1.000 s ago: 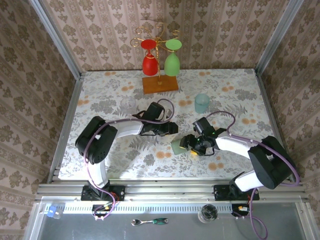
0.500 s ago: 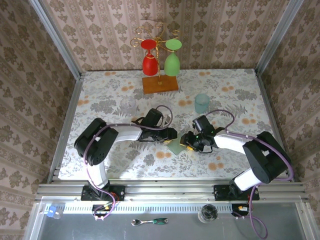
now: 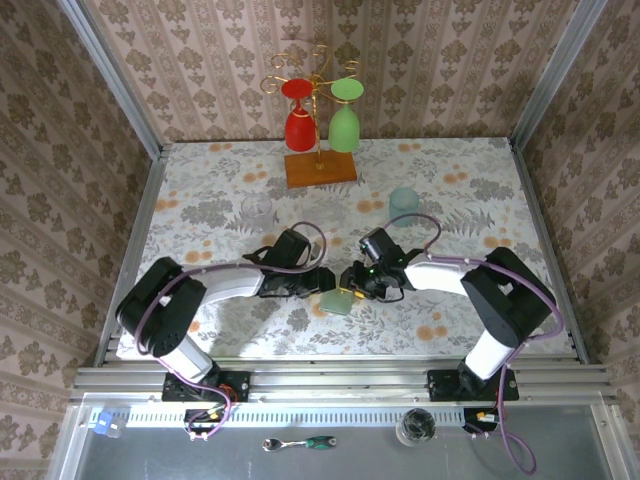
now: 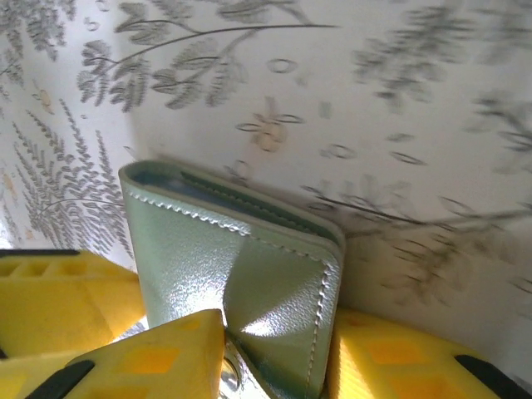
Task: Take the credit cards out of the card holder
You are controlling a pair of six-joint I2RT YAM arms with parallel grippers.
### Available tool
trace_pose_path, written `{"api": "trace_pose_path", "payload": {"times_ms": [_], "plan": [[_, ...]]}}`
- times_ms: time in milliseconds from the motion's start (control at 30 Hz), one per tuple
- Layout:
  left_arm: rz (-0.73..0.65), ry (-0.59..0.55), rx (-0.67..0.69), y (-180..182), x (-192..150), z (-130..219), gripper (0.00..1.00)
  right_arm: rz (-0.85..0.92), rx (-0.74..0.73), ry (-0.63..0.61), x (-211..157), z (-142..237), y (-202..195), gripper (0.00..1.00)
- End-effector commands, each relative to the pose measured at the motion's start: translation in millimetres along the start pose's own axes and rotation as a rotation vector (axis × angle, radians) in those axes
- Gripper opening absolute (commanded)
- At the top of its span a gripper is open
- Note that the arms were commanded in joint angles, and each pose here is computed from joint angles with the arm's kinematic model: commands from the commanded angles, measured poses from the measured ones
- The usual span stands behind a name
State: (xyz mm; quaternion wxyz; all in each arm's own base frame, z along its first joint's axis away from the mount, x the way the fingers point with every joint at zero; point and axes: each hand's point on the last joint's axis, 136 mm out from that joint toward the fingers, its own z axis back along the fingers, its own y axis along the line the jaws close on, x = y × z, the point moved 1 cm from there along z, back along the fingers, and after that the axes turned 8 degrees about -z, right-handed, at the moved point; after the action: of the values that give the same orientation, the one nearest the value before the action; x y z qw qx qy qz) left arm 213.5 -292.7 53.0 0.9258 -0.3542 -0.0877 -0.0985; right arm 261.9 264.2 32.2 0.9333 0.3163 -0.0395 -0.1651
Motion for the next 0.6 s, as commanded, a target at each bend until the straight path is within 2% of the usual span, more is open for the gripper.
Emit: {"api": "trace_pose_path", "payload": {"times_ms": [0,300,567], "plan": [[0.033,0.001,0.032,11.7,-8.7,11.9,0.43,0.035,0.067,0.021,0.0,-10.6,32.0,0.35],[0.096,-0.037,0.05,32.4,-19.8,32.3,0.43,0.083,0.089,0.076,-3.2,-26.9,60.3,0.35],[0.105,-0.057,0.048,36.3,-15.4,35.8,0.43,0.164,-0.032,0.009,8.1,5.3,47.3,0.37]]}}
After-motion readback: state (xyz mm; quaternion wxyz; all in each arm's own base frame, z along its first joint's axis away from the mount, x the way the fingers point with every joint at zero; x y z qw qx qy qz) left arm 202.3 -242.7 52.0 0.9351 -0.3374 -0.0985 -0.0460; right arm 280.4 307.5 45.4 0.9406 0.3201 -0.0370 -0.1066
